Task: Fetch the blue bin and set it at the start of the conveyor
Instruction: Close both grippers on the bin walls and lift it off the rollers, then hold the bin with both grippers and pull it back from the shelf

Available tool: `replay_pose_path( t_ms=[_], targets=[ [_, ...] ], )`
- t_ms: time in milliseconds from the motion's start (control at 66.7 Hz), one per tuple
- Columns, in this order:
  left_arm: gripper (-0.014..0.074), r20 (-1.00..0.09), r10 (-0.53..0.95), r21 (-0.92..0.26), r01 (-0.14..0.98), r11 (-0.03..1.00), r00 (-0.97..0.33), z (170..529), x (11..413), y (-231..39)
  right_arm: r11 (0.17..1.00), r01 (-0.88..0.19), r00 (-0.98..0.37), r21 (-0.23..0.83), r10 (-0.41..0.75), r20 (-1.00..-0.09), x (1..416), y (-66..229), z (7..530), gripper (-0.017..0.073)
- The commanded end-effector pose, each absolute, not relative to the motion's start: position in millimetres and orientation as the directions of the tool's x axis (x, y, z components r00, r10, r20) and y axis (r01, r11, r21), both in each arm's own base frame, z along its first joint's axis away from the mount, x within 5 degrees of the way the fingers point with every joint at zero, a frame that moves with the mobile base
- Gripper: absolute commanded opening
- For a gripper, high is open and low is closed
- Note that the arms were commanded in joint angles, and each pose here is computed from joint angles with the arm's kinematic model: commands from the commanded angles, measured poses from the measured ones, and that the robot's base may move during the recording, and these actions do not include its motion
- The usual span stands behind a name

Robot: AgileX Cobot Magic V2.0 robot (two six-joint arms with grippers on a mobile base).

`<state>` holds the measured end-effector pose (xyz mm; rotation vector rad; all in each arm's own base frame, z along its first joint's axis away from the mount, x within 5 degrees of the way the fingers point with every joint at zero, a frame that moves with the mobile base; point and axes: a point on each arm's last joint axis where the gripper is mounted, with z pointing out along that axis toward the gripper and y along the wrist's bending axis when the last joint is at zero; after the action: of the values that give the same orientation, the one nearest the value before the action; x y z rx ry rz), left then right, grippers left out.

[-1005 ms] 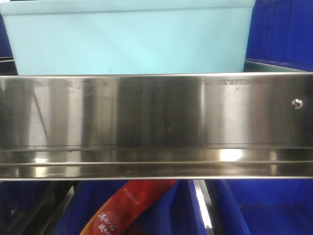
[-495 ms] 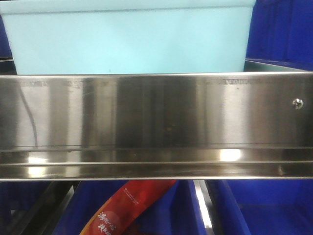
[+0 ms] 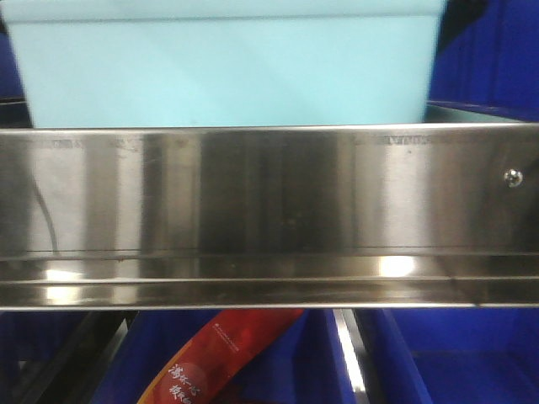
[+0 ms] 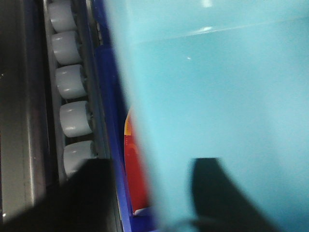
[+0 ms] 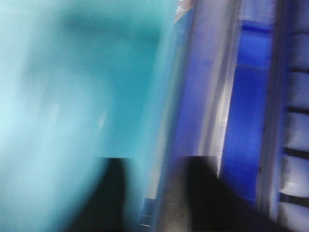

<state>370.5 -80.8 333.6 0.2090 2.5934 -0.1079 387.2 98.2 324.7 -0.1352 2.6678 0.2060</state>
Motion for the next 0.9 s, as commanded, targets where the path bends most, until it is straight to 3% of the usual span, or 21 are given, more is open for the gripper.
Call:
replay_pose_path(
  t_ms=[0,60,390,885],
  targets=[
    [0.0011,-0.54,0.116,-0.052,0.17,0.984,-0.834,340,370,-84,0.986,-0.13,-0.878,0.108,-0.064,-0.475,390,97,328,-0.0151],
    [-0.0109,-0.54,0.116,-0.052,0.17,0.984,-0.834,340,370,-84,0.986,-0.13,-0.878,0.108,-0.064,-0.475,390,97,328,-0.0153],
    [-0.0111,-0.558,0.117,-0.047,0.172,0.984,-0.821,353,362,-82,0.984,-0.135,-0.857,0.112,-0.06,-0.511,377,94,349,-0.0151],
    [-0.0111,-0.814,0.109,-0.063,0.273,0.96,-0.57,472,264,-84,0.976,-0.173,-0.668,0.136,-0.015,-0.744,294,74,455,-0.0151]
  ],
)
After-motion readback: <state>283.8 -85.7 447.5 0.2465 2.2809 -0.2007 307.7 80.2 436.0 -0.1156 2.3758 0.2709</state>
